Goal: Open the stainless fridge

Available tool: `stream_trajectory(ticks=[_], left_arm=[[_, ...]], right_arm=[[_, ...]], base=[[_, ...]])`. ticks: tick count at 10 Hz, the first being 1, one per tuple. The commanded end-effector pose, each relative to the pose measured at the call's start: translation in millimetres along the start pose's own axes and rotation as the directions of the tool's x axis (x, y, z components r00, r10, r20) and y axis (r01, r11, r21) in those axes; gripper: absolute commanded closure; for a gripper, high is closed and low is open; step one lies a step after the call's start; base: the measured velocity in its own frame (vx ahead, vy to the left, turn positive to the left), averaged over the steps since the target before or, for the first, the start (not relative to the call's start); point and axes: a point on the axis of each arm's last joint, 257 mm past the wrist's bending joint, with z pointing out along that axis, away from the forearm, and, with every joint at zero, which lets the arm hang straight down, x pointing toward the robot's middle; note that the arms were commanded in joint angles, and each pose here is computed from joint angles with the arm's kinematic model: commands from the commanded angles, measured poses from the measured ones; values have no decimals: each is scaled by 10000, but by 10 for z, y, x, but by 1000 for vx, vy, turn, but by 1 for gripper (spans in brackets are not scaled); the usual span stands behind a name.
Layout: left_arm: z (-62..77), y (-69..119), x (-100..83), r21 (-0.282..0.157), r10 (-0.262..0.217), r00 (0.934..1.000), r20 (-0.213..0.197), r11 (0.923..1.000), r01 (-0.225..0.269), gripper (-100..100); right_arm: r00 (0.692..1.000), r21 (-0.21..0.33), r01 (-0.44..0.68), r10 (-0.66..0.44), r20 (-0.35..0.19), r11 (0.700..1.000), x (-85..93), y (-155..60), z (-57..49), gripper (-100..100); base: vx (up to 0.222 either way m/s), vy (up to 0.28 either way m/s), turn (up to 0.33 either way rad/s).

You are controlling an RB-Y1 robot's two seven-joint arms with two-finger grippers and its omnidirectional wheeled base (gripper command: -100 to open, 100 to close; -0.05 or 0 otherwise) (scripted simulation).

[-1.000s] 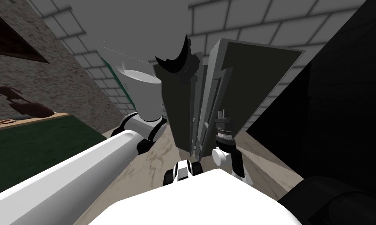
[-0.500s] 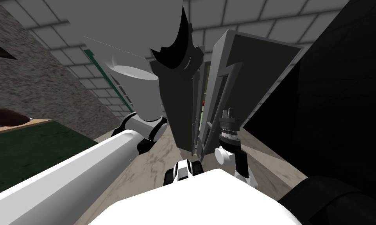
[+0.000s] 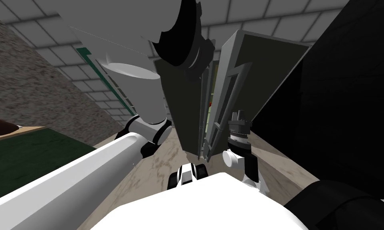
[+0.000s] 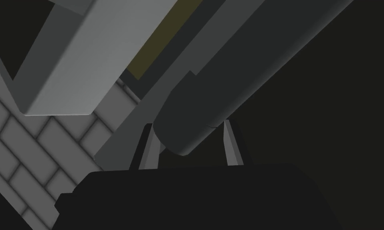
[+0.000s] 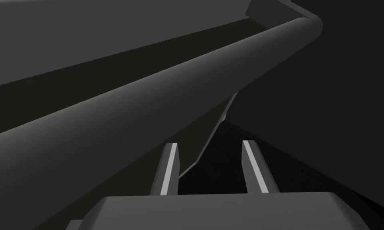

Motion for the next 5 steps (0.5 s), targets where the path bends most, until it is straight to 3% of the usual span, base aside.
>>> stream_trajectory(ticks=[1, 5], left_arm=[[-13, -31, 243, 126, 163, 9977, -658, 9998, -155, 100], [-159, -237, 527, 857, 408, 9879, -1497, 9959, -282, 100]], right_arm=[[10000, 24, 64, -64, 11, 10000, -15, -9, -1, 0], [10000, 22, 62, -62, 7, 10000, -14, -9, -1, 0]], base=[[-32, 252, -47], [-53, 315, -106]])
